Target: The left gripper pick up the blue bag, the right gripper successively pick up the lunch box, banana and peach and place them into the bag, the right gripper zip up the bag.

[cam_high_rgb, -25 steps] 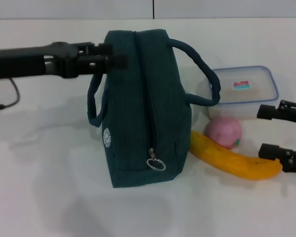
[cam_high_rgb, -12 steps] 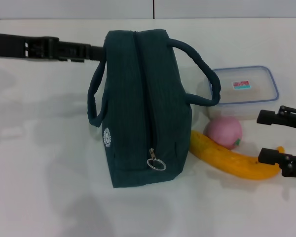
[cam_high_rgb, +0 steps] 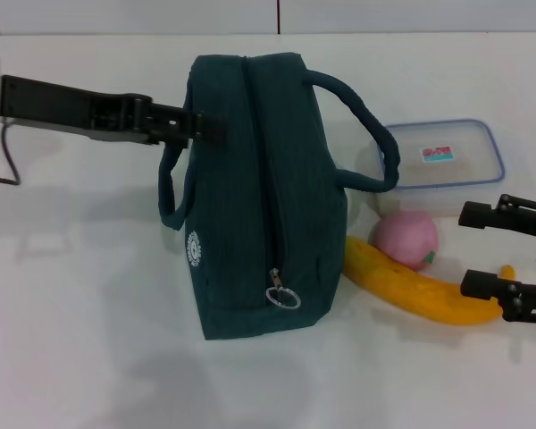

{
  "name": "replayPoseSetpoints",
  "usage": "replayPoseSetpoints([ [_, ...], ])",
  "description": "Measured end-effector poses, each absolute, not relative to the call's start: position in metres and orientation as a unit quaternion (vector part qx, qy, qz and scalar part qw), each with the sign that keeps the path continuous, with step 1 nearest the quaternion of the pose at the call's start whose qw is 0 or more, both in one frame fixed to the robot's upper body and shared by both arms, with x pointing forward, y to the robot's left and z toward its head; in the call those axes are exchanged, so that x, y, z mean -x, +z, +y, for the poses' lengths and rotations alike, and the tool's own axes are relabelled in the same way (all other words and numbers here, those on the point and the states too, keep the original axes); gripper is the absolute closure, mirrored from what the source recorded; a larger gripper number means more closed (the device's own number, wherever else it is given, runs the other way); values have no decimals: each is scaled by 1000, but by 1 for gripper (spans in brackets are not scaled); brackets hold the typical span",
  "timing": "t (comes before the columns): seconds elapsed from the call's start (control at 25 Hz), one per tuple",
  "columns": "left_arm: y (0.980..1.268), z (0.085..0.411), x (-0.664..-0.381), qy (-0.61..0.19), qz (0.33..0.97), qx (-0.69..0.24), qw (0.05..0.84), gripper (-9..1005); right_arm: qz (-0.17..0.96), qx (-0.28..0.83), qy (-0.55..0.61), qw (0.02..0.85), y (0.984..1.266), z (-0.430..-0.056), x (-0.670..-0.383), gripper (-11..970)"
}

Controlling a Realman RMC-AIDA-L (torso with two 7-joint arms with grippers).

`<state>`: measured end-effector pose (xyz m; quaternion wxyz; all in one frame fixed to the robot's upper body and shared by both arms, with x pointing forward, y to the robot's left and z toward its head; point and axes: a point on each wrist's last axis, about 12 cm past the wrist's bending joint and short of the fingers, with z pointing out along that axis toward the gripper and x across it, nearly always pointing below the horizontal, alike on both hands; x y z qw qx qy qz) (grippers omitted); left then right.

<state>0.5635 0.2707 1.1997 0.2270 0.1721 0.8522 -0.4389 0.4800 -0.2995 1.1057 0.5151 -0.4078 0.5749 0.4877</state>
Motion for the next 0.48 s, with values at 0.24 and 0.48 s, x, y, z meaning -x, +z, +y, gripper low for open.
replayPoseSetpoints([
  [0.24,1196,262,-573,-431,862,-170,204,318,578,406,484,516,1104,-301,-479,207],
  [0.48,1198,255,-580,-413,870,-173,205,331,581,404,480,519,1101,-301,-477,207],
])
